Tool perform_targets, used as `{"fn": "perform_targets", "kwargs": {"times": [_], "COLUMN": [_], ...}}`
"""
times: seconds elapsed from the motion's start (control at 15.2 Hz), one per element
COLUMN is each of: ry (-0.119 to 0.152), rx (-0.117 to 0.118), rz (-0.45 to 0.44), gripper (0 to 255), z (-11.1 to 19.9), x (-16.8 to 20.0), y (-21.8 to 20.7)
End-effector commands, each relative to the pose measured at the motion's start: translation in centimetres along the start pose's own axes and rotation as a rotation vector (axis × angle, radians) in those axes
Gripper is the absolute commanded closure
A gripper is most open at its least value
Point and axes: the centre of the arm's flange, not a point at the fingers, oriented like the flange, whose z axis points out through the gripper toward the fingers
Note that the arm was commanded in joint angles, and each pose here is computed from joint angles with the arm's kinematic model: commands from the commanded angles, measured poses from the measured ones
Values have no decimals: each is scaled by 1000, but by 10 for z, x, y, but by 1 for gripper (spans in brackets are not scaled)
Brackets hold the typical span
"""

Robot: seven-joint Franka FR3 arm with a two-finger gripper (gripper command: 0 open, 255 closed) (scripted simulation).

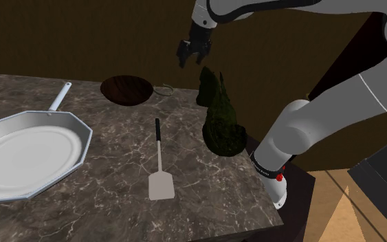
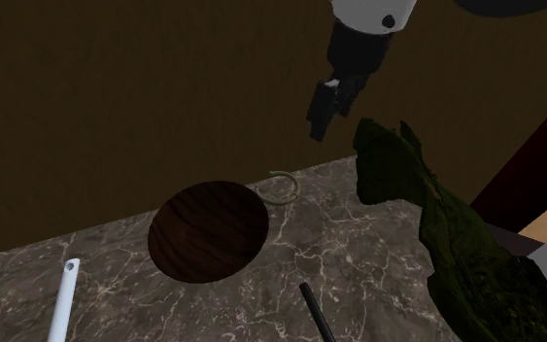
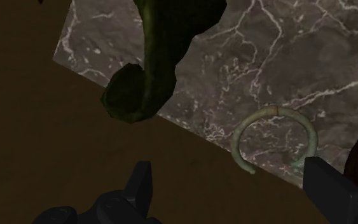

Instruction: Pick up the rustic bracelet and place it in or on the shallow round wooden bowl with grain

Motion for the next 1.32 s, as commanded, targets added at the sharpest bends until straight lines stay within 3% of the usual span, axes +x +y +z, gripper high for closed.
{"fn": "perform_targets", "kwargs": {"times": [0.0, 0.2, 0.26, 0.33, 0.79, 1.25], "ry": [-39, -58, -25, -25, 47, 47], "rx": [2, 9, 9, 9, -34, -34], "rz": [-59, -37, 246, 246, 504, 504], "gripper": [0, 0, 0, 0, 0, 0], "z": [53, 87, -1, -1, 88, 125], "x": [27, 45, 12, 12, 11, 12], "y": [-12, -27, -20, -20, -47, -45]}}
